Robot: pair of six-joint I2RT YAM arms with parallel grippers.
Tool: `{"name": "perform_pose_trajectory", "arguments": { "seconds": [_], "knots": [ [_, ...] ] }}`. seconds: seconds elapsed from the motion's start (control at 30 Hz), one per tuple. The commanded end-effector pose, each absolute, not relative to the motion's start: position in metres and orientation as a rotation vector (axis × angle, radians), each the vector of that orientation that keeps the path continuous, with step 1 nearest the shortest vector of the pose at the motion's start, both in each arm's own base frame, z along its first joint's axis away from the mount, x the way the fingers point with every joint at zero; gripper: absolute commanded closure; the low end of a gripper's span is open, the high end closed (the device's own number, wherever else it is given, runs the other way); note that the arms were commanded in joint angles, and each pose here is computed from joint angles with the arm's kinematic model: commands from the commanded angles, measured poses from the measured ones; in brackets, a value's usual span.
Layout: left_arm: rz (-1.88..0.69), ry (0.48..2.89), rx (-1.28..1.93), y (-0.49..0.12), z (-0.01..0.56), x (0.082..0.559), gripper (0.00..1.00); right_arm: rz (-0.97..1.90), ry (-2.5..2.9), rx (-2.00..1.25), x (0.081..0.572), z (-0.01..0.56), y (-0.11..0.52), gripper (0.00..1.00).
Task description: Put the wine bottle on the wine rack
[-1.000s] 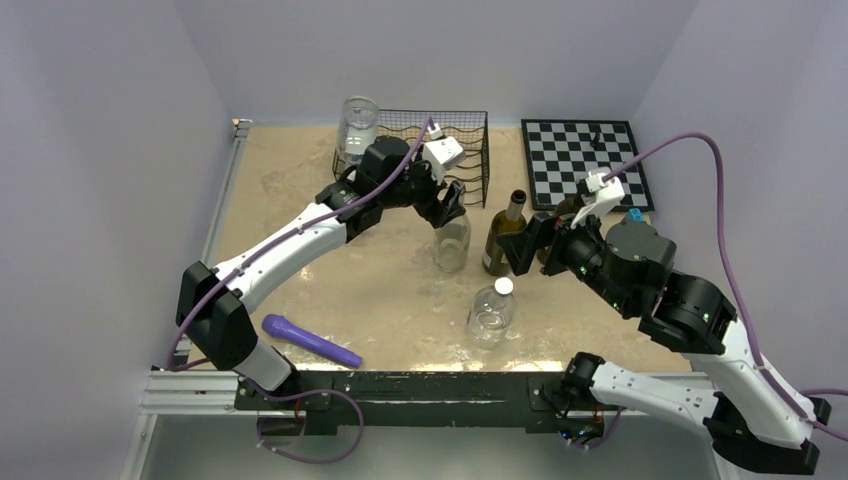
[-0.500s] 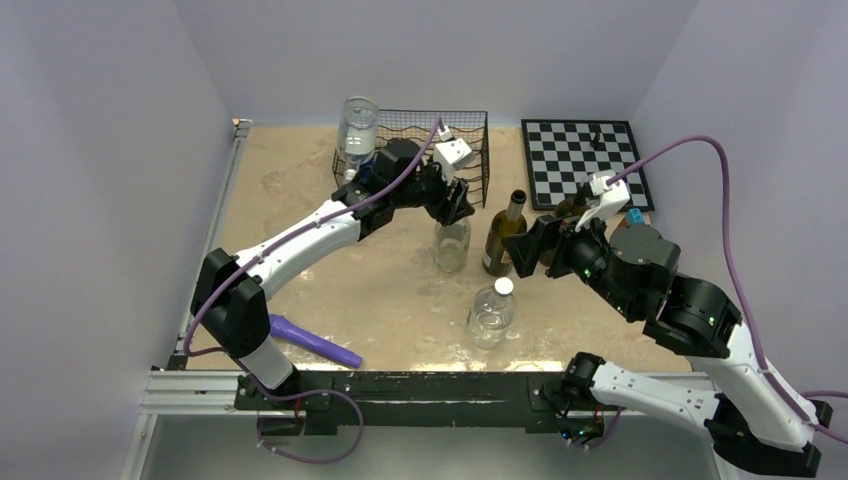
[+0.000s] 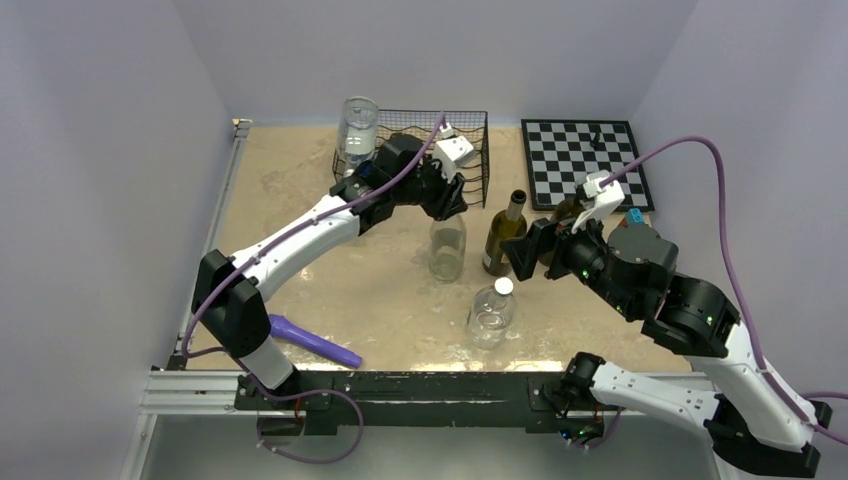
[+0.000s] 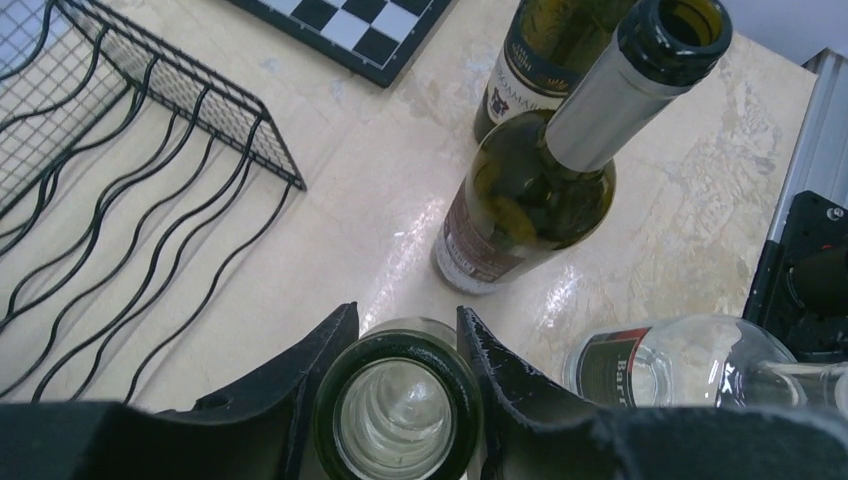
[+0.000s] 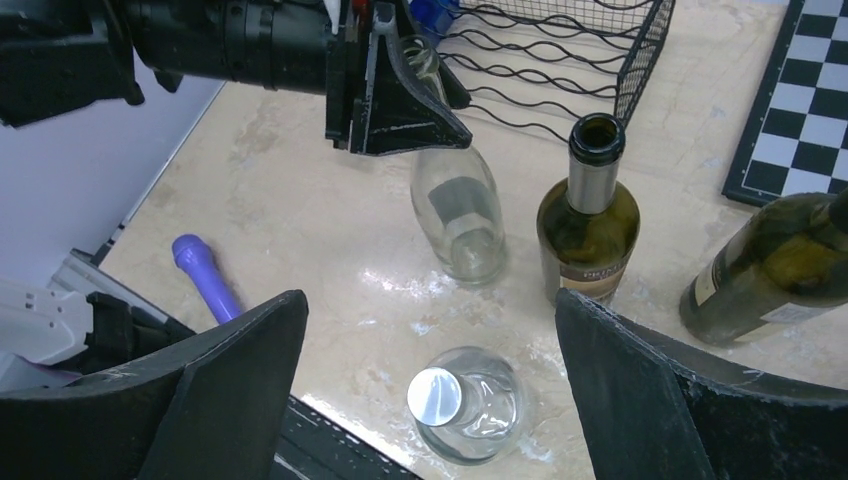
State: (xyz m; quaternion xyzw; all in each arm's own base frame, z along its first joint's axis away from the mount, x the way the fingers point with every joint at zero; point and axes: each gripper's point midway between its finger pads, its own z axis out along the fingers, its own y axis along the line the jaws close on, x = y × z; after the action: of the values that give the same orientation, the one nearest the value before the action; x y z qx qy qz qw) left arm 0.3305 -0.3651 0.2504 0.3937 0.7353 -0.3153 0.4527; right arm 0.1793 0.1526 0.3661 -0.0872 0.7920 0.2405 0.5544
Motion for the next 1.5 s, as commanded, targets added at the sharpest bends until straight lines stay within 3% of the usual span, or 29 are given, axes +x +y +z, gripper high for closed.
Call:
{"name": "perform_pose_trajectory", "arguments": {
  "seconds": [0.0, 0.53, 1.47],
  "knots": [
    [-0.759, 1.672, 0.882, -0.358, 0.348, 0.331, 1.0, 0.616, 1.827, -0.332, 0.177, 0.371, 0.17, 0.01],
    [-0.723, 1.756, 0.736, -0.284, 0.451, 0.268, 1.0, 0.87, 1.563, -0.814, 0.159, 0.374, 0.259, 0.01],
    [-0.99, 1.439, 0.815, -0.252, 0.552, 0.168, 1.0, 0.969, 1.376, -0.824, 0.2, 0.344, 0.359, 0.01]
  ]
}}
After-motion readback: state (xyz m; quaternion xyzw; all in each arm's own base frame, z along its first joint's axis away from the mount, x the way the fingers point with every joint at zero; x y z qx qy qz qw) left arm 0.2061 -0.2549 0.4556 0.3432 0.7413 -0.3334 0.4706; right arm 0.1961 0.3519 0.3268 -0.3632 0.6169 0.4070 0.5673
